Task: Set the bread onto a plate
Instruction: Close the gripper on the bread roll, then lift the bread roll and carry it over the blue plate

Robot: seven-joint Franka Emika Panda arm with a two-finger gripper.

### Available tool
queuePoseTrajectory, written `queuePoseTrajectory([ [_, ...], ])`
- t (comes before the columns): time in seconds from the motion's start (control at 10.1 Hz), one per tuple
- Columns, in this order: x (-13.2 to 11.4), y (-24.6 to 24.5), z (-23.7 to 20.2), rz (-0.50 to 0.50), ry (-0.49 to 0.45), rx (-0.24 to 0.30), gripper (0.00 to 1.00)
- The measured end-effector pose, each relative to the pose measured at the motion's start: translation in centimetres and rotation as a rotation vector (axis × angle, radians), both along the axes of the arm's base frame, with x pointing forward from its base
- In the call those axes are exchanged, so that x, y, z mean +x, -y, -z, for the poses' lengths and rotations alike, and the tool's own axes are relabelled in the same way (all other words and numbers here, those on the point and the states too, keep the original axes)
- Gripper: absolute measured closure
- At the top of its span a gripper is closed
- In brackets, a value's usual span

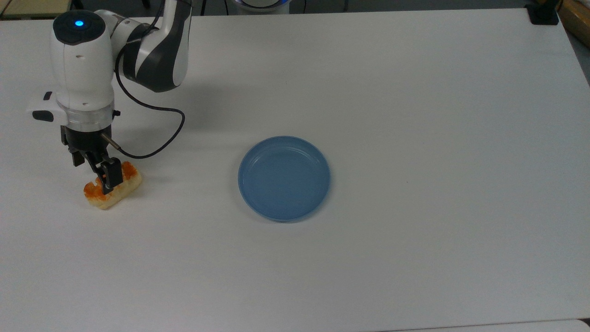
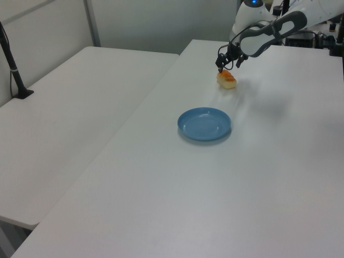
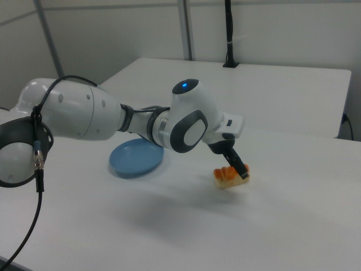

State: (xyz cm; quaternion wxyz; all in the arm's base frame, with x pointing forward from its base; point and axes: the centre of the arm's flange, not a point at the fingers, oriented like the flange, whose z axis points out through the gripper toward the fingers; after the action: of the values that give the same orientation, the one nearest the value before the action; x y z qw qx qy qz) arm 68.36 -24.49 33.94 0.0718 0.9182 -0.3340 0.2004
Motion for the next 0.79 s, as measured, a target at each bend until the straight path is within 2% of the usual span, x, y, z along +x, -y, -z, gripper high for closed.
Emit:
queuePoseTrajectory([
  [0.5, 0.5, -2.0, 1.4, 0.035, -0.004, 0.027, 0.0],
  [0.69, 0.4, -2.0, 1.6, 0.028, -0.01, 0.026, 0.06],
  [0.79, 0.3, -2.0, 2.0, 0.022, -0.018, 0.025, 0.16],
])
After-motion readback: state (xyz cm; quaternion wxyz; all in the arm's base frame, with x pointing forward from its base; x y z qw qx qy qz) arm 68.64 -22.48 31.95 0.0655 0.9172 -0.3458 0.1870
